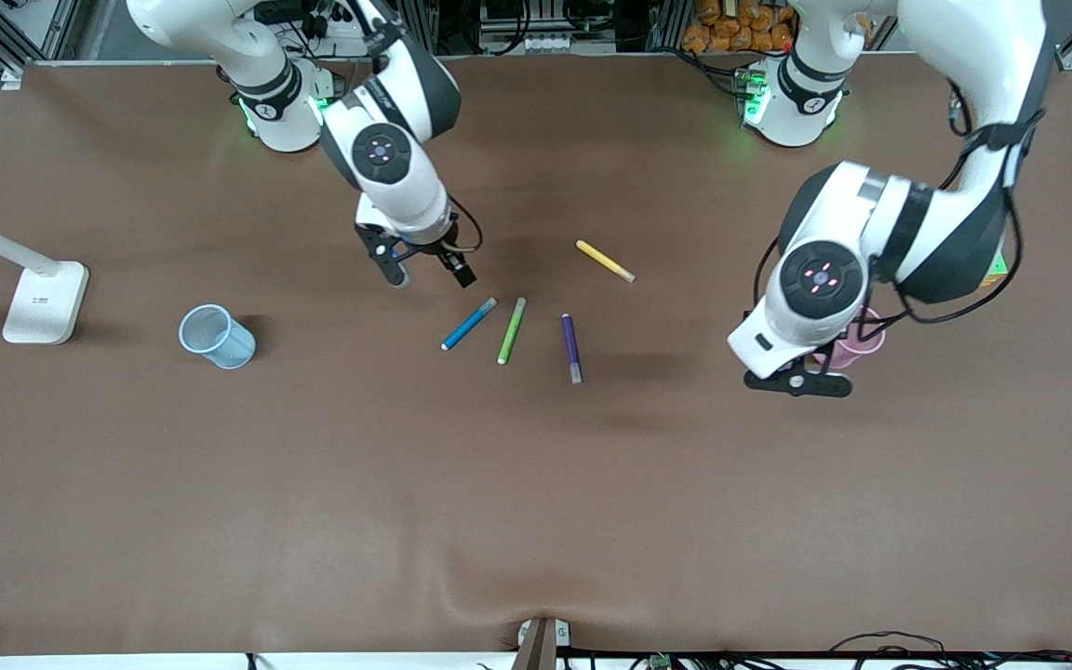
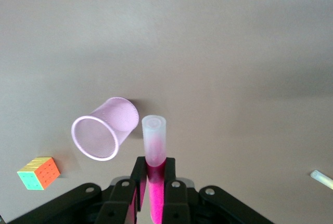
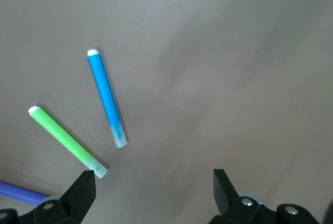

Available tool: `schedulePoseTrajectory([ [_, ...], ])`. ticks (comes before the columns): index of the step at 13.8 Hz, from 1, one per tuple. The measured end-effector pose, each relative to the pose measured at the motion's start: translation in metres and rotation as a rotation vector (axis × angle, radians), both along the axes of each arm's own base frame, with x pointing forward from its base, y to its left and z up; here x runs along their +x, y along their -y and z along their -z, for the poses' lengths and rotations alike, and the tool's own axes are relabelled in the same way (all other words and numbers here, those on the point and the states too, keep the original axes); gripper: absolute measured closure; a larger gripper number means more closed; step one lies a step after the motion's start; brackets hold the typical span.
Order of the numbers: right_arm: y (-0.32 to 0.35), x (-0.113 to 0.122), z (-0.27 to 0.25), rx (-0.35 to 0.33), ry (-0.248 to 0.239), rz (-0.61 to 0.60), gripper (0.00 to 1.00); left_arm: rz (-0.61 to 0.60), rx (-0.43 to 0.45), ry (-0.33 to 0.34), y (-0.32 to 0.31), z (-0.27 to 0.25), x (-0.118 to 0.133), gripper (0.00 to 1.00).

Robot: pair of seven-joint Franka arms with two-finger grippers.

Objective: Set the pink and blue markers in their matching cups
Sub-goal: 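Lift the pink marker while the right gripper reaches the blue marker, then lower the pink marker into the pink cup while the right gripper grasps blue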

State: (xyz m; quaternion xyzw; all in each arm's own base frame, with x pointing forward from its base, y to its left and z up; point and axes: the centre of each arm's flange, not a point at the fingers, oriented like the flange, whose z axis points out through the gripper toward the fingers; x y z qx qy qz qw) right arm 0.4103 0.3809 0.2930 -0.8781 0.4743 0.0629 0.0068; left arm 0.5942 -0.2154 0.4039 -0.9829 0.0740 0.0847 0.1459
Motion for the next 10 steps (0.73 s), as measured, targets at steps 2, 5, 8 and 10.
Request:
schedulePoseTrajectory([
  [2, -0.012, -0.013, 0.022, -0.007, 0.01, 0.005, 0.0, -0.02, 0.001, 0.029, -0.012, -0.02, 0.001, 0.83],
  [5, -0.014, -0.019, 0.04, -0.017, 0.011, 0.004, 0.0, -0.055, 0.005, 0.056, -0.033, -0.038, 0.002, 0.83],
  [8, -0.019, -0.017, 0.048, 0.005, 0.05, 0.026, 0.0, -0.074, 0.012, 0.069, -0.045, -0.047, -0.001, 0.83],
  [10, -0.02, -0.019, 0.056, -0.004, 0.046, 0.031, 0.01, -0.093, 0.014, 0.083, -0.054, -0.055, -0.001, 0.83],
])
